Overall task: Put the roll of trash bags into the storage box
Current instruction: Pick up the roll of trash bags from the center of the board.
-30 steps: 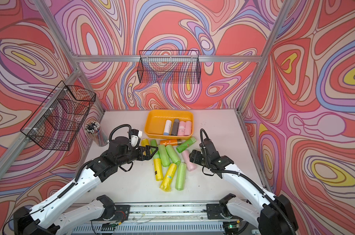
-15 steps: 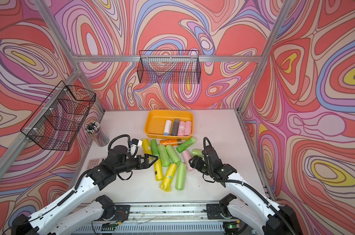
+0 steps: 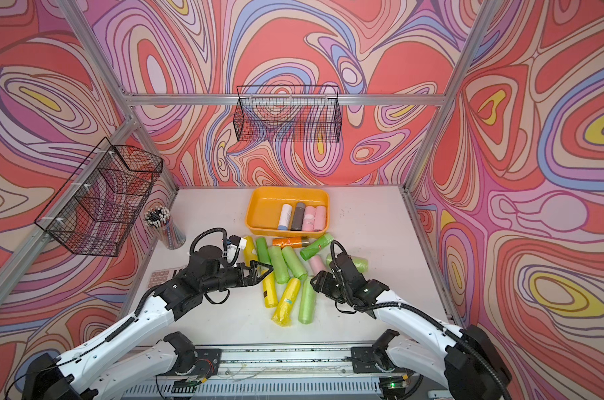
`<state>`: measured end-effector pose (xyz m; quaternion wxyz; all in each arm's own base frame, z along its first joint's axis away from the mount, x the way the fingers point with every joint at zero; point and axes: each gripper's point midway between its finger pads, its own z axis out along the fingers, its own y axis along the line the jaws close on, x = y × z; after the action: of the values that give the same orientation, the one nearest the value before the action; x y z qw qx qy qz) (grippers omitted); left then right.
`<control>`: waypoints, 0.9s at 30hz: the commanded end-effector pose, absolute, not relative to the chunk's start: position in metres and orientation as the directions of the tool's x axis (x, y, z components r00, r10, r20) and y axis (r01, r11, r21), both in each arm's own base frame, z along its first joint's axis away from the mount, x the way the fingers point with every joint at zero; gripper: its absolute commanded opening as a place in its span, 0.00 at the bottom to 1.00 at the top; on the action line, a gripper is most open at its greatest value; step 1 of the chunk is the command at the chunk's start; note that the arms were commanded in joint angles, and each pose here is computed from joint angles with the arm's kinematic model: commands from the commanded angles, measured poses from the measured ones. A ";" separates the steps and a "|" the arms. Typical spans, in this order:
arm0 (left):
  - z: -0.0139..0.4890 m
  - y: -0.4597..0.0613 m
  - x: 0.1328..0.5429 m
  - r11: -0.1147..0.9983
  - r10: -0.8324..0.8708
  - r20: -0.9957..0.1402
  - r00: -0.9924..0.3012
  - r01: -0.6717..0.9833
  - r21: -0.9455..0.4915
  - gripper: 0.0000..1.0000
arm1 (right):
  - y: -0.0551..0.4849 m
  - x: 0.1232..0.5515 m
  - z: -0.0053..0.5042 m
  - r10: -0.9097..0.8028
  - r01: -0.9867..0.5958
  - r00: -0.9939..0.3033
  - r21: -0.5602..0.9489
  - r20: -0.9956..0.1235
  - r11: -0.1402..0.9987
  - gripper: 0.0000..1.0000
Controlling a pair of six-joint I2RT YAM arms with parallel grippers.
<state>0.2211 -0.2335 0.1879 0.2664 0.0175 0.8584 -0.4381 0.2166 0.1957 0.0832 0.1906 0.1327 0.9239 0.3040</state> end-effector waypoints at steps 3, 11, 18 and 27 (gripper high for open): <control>0.191 -0.238 0.224 0.605 -0.206 -0.474 -0.856 0.269 -0.750 0.97 | 0.203 0.219 0.082 0.402 0.154 -0.875 0.632 -0.270 0.759 0.71; 0.185 -0.233 0.227 0.631 -0.223 -0.481 -0.848 0.251 -0.734 0.97 | 0.216 0.217 0.075 0.390 0.146 -0.883 0.635 -0.263 0.759 0.70; 0.178 -0.234 0.229 0.645 -0.211 -0.469 -0.858 0.238 -0.726 0.97 | 0.211 0.212 0.060 0.419 0.187 -0.873 0.620 -0.251 0.762 0.70; 0.169 -0.235 0.232 0.659 -0.215 -0.452 -0.866 0.214 -0.721 0.97 | 0.212 0.208 0.053 0.425 0.196 -0.869 0.614 -0.252 0.765 0.70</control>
<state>0.2297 -0.2326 0.1684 0.2565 0.0030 0.8742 -0.4123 0.2069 0.2122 0.0561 0.1848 0.1564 0.9222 0.3016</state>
